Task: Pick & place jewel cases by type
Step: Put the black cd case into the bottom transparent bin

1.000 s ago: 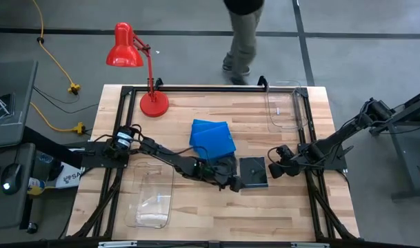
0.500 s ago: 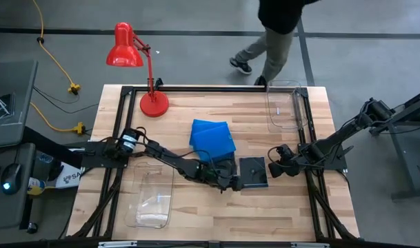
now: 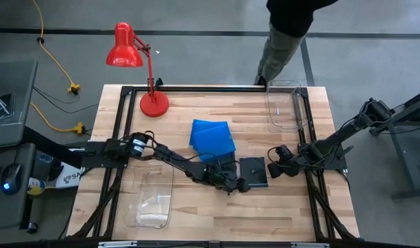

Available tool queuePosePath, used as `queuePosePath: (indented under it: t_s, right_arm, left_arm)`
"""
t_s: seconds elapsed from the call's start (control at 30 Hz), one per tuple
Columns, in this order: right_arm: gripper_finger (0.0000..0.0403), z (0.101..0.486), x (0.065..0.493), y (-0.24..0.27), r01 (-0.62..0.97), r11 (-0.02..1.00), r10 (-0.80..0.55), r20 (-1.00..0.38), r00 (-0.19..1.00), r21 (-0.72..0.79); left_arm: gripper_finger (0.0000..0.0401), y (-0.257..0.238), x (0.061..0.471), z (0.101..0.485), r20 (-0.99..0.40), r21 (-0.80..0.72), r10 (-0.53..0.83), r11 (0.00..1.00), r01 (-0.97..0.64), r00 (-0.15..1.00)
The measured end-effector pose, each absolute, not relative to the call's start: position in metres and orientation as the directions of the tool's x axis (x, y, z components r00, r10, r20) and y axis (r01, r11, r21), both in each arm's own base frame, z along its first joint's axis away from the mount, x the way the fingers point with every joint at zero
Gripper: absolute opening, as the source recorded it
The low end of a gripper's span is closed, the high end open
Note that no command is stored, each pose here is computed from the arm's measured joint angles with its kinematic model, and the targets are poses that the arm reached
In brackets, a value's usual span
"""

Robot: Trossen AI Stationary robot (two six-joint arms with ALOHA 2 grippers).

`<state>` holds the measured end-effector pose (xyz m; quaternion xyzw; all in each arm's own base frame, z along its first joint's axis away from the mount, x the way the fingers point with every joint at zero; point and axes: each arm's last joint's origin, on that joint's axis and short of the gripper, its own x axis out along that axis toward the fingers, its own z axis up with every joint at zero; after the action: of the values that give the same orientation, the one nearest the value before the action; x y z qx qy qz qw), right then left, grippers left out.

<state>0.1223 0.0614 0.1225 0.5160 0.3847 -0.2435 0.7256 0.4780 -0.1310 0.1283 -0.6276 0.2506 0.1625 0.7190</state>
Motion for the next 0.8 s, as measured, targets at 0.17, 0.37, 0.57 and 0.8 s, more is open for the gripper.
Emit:
queuePosePath:
  t_s: [0.17, 0.37, 0.57, 0.8]
  right_arm:
    - [0.0000, 0.123, 0.124, 0.062, 0.741, 0.344, 0.053, -0.800, 0.598, 0.577]
    - [0.0000, 0.123, 0.124, 0.063, 0.740, 0.342, 0.078, -0.802, 0.592, 0.579]
    - [0.0000, 0.123, 0.124, 0.063, 0.746, 0.329, 0.077, -0.804, 0.590, 0.579]
    - [0.0014, 0.122, 0.123, 0.062, 0.756, 0.327, 0.061, -0.811, 0.581, 0.567]
  left_arm:
    - [0.0291, -0.121, 0.485, 0.127, -0.565, -0.817, -0.066, 0.183, -0.546, 0.823]
    - [0.0291, -0.112, 0.487, 0.126, -0.583, -0.801, -0.033, 0.189, -0.568, 0.812]
    - [0.0291, -0.110, 0.487, 0.125, -0.586, -0.797, -0.012, 0.191, -0.573, 0.810]
    - [0.0291, -0.108, 0.487, 0.125, -0.587, -0.792, 0.019, 0.191, -0.580, 0.809]
